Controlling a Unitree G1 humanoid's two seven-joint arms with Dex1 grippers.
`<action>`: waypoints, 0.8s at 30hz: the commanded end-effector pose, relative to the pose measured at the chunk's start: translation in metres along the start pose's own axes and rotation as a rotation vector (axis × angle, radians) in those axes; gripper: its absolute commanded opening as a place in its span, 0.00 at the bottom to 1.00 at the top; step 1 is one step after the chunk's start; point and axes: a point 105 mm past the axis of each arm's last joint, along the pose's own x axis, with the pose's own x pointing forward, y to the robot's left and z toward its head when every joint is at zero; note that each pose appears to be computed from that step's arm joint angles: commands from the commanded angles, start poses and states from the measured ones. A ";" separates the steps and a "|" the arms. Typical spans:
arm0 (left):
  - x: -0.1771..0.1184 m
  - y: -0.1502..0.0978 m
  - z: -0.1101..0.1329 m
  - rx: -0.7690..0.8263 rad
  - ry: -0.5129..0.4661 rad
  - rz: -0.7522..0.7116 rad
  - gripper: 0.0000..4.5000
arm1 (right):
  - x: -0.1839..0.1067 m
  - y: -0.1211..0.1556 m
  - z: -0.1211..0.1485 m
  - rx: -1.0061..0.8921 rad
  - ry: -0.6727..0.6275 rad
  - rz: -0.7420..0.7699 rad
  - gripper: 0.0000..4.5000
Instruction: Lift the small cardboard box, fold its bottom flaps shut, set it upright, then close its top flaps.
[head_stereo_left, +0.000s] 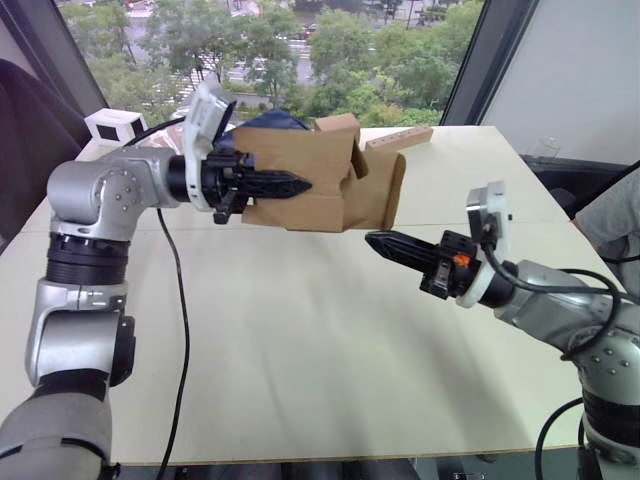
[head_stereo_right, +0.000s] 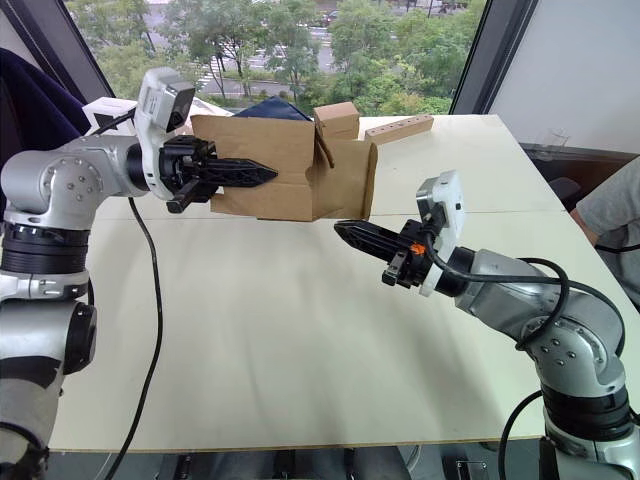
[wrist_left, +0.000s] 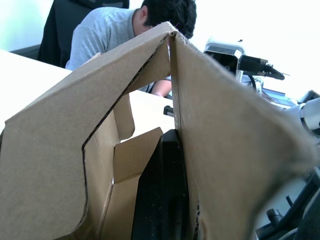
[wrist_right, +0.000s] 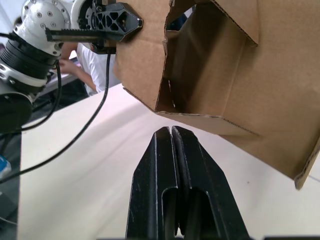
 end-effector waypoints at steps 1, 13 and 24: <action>0.003 -0.012 0.013 0.051 -0.011 -0.045 0.00 | 0.005 0.002 0.010 -0.045 -0.045 0.013 0.00; 0.007 -0.020 0.009 0.027 -0.010 -0.071 0.00 | 0.018 0.009 0.011 -0.059 -0.076 0.066 0.00; 0.008 -0.017 0.003 0.012 -0.015 -0.055 0.00 | 0.020 0.016 0.015 -0.071 -0.086 0.106 0.00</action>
